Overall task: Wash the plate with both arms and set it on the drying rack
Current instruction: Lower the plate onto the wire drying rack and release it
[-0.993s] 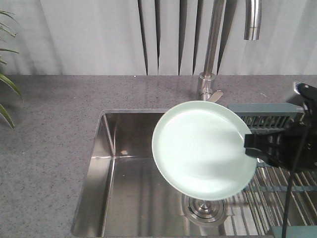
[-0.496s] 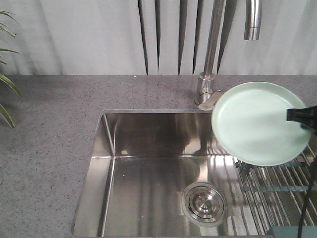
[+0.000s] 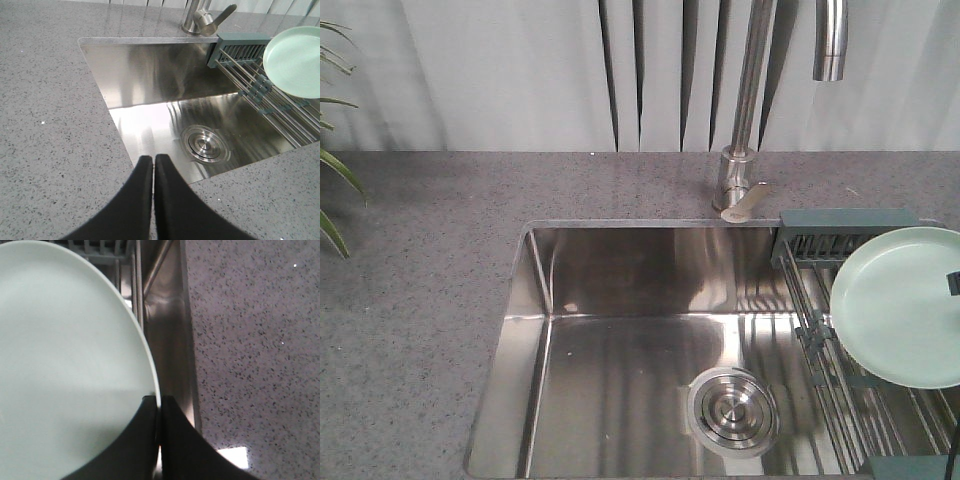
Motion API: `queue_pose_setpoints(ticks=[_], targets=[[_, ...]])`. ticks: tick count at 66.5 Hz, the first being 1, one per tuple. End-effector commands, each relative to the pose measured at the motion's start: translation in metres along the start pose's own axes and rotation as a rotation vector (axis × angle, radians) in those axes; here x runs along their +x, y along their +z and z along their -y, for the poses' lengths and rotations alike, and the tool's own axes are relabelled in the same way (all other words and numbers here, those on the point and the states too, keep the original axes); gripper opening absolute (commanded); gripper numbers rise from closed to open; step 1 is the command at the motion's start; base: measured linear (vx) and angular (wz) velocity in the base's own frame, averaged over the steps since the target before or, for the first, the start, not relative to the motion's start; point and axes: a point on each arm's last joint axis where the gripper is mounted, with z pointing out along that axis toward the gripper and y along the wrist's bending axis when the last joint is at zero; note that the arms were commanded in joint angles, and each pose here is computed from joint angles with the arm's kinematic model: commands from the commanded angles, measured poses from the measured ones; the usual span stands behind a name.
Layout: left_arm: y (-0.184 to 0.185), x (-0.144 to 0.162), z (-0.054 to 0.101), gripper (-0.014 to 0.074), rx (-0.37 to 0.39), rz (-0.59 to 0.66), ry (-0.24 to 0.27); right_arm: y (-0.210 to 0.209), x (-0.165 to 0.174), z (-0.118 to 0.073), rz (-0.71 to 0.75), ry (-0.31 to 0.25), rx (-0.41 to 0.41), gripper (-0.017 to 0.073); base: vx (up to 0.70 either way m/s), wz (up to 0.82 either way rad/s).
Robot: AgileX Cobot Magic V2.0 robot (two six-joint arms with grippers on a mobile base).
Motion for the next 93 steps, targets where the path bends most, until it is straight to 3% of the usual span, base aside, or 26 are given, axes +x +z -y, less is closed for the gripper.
queue_pose_setpoints(ticks=[1, 15, 25, 32, 42, 49, 57, 68, 82, 93], targets=[[-0.002, -0.012, 0.003, -0.0006, 0.011, 0.069, -0.015, -0.007, -0.012, 0.010, 0.062, -0.028, 0.070, -0.0002, 0.00, 0.00], [-0.002, -0.012, 0.003, -0.0006, 0.011, 0.069, -0.015, 0.012, -0.006, 0.009, -0.031, -0.053, 0.069, 0.0007, 0.00, 0.00], [-0.002, -0.012, 0.003, -0.0006, 0.011, 0.069, -0.015, 0.020, -0.004, 0.008, -0.066, -0.038, 0.064, 0.0050, 0.00, 0.00], [-0.002, -0.012, 0.003, -0.0006, 0.011, 0.069, -0.015, 0.020, -0.004, 0.008, -0.060, -0.036, 0.066, 0.0125, 0.00, 0.00], [-0.002, -0.012, 0.003, -0.0006, 0.011, 0.069, -0.015, 0.019, -0.004, 0.008, -0.057, -0.032, 0.068, 0.0313, 0.00, 0.00], [-0.002, -0.012, 0.003, -0.0006, 0.011, 0.069, -0.015, 0.018, -0.005, 0.009, -0.050, 0.002, 0.073, 0.0443, 0.00, 0.00], [-0.002, -0.012, 0.003, -0.0006, 0.011, 0.069, -0.015, 0.001, -0.012, 0.013, 0.004, 0.027, 0.089, 0.0511, 0.00, 0.00], [-0.002, -0.012, 0.003, -0.0006, 0.011, 0.069, -0.015, -0.049, -0.023, 0.016, 0.156, 0.078, 0.086, 0.0426, 0.00, 0.00], [-0.002, -0.014, 0.003, -0.0006, 0.011, 0.090, -0.025, -0.125, 0.004, -0.005, 0.355, 0.015, -0.024, -0.0017, 0.00, 0.00], [-0.002, -0.016, 0.005, -0.0006, 0.036, 0.111, -0.060, -0.165, 0.063, -0.023, 0.506, 0.003, -0.114, -0.0009, 0.00, 0.00]])
